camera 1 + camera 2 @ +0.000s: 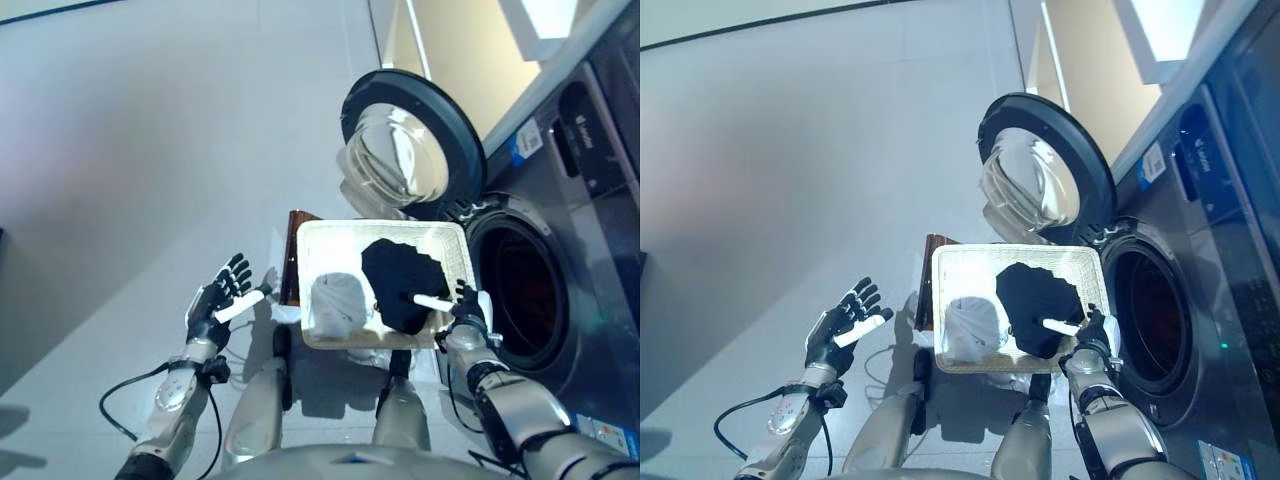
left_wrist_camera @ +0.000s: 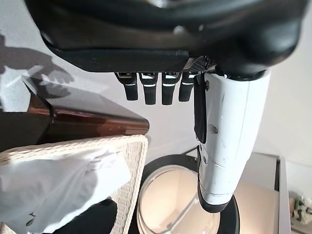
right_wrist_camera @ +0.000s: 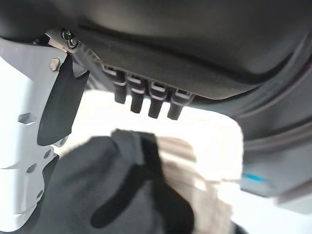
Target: Pick up the clothes and place them into the washing machine
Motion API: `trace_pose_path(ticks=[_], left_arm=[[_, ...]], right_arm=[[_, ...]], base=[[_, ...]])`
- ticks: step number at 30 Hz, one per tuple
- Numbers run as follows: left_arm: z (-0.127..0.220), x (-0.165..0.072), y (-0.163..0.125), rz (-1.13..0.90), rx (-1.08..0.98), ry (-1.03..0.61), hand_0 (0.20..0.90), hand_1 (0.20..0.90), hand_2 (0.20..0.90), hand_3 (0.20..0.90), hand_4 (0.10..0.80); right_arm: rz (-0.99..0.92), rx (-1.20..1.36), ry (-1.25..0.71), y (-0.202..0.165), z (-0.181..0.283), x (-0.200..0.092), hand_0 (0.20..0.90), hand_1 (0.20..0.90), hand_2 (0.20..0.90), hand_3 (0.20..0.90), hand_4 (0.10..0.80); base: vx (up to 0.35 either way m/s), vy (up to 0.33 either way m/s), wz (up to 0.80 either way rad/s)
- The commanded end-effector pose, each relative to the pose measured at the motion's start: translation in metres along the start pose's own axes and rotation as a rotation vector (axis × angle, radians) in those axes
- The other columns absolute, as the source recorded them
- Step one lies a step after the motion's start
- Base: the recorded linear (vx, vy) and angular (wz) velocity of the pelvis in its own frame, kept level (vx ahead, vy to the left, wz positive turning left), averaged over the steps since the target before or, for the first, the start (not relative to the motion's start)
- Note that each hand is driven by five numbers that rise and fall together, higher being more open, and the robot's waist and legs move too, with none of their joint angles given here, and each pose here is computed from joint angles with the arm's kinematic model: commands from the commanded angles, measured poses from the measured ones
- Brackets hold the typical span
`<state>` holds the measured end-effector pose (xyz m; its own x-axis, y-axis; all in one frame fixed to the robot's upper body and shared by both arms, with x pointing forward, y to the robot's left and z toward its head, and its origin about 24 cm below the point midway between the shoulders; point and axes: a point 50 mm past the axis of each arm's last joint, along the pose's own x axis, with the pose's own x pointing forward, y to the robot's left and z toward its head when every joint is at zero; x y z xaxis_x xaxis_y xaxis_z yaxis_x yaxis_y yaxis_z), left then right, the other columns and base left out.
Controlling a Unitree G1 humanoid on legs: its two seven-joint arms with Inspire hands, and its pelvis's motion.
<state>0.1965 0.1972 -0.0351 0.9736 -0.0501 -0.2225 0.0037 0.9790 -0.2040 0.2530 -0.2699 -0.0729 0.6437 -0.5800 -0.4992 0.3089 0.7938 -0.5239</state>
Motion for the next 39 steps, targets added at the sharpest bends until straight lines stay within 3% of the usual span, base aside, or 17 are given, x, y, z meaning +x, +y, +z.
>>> trace_pose_path(ticks=[1, 16, 27, 33, 34, 35, 36, 39], left_arm=[[0.053, 0.002, 0.001, -0.059, 0.024, -0.264, 0.900, 0.900, 0.900, 0.900, 0.800], [0.079, -0.001, 0.002, -0.087, 0.050, -0.355, 0.900, 0.900, 0.900, 0.900, 0.800], [0.082, -0.001, 0.003, -0.075, 0.040, -0.364, 0.900, 0.900, 0.900, 0.900, 0.800], [0.081, -0.003, 0.006, -0.070, 0.040, -0.355, 0.900, 0.900, 0.900, 0.900, 0.800], [0.081, -0.003, 0.007, -0.069, 0.038, -0.356, 0.900, 0.900, 0.900, 0.900, 0.800], [0.082, -0.004, 0.006, -0.072, 0.036, -0.355, 0.900, 0.900, 0.900, 0.900, 0.800], [0.081, -0.004, 0.006, -0.074, 0.037, -0.352, 0.900, 0.900, 0.900, 0.900, 0.800], [0.082, -0.004, 0.006, -0.081, 0.042, -0.347, 0.900, 0.900, 0.900, 0.900, 0.800]], right_arm=[[-0.085, 0.104, -0.083, -0.022, 0.035, 0.010, 0.900, 0.900, 0.900, 0.900, 0.800], [-0.146, 0.220, -0.125, -0.040, 0.071, 0.017, 0.900, 0.900, 0.900, 0.900, 0.800], [-0.077, 0.255, -0.203, -0.019, 0.105, 0.010, 0.900, 0.900, 0.900, 0.900, 0.800], [-0.089, 0.055, -0.210, -0.013, 0.103, 0.009, 0.900, 0.900, 0.900, 0.900, 0.800], [-0.105, -0.003, -0.196, -0.015, 0.100, 0.010, 0.557, 0.557, 0.557, 0.557, 0.555], [-0.113, -0.030, -0.185, -0.016, 0.098, 0.010, 0.329, 0.329, 0.329, 0.329, 0.392], [-0.118, -0.055, -0.167, -0.017, 0.095, 0.011, 0.200, 0.200, 0.200, 0.200, 0.300], [-0.121, -0.092, -0.137, -0.019, 0.090, 0.012, 0.200, 0.200, 0.200, 0.200, 0.300]], base=[[-0.017, 0.000, 0.16], [-0.048, 0.024, 0.19], [-0.028, 0.053, -0.07], [-0.003, 0.008, -0.02], [0.000, 0.000, 0.00], [0.000, 0.000, 0.00], [0.000, 0.000, 0.00], [0.000, 0.000, 0.00]])
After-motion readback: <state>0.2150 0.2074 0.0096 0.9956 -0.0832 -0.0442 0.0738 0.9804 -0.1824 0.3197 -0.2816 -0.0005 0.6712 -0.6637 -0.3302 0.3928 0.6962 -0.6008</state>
